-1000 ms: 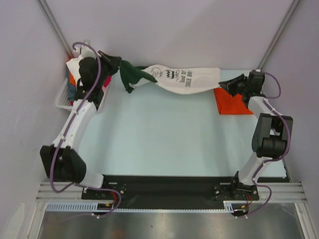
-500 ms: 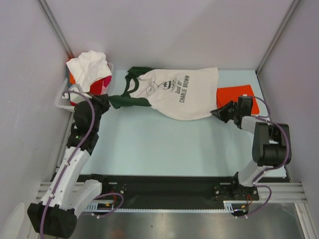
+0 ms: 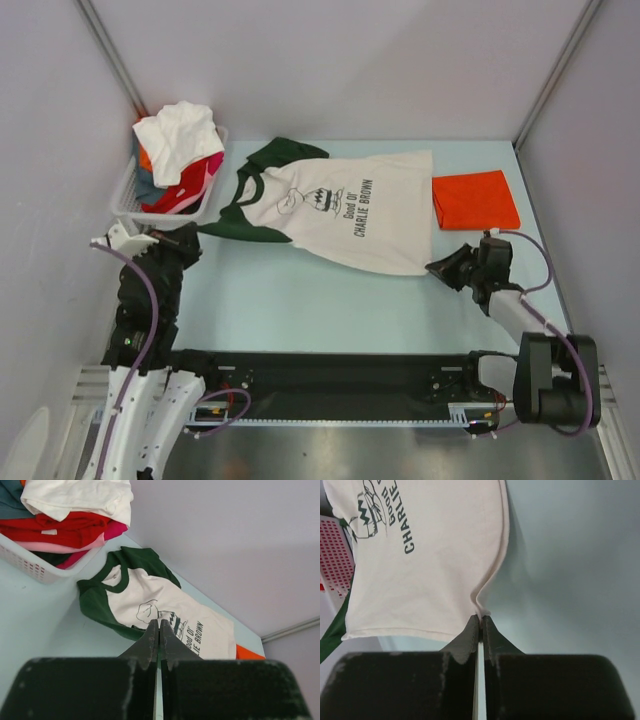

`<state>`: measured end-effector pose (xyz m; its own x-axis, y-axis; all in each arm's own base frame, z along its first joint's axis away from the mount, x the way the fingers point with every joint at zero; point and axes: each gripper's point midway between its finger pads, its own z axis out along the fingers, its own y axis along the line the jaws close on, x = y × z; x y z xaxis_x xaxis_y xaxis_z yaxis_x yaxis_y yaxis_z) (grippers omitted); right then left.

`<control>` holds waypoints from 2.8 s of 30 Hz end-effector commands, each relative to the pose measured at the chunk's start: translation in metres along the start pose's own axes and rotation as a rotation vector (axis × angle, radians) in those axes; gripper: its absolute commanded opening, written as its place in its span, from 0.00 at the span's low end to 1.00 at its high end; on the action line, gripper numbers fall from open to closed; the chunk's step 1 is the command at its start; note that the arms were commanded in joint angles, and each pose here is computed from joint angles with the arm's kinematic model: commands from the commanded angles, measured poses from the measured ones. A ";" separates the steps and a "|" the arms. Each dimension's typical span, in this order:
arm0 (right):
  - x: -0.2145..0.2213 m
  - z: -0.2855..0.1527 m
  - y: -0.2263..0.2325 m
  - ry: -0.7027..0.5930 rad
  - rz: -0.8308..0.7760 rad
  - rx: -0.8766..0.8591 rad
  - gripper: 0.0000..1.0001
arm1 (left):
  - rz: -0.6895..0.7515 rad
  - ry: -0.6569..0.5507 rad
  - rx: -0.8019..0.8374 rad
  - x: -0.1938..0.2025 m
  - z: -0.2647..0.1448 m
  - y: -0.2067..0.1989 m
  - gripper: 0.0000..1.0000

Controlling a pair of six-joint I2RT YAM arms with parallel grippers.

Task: Fold and stack the t-shirts
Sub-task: Flatten the tshirt out, then fold the tshirt

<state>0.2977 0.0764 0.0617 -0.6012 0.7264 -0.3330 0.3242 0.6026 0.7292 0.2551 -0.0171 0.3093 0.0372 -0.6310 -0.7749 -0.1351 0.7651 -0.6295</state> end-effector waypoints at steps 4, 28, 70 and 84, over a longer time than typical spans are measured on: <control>-0.001 -0.035 -0.016 -0.073 -0.059 0.062 0.00 | -0.004 0.104 0.029 0.026 -0.027 0.011 0.00; -0.027 -0.037 0.003 -0.155 -0.080 0.107 0.00 | -0.052 0.206 0.020 0.053 0.022 -0.004 0.00; -0.123 0.067 0.033 -0.194 0.010 0.184 0.00 | -0.057 0.120 -0.073 0.023 0.220 -0.053 0.00; -0.137 0.092 0.048 -0.183 0.012 0.173 0.00 | -0.036 0.143 -0.048 0.028 0.273 -0.068 0.00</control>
<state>0.4441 0.0353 0.0742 -0.4866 0.7708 -0.4112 0.4835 0.6296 0.6082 0.5215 -0.0514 0.2831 -0.1475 -0.6808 -0.7175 -0.2461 0.7279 -0.6400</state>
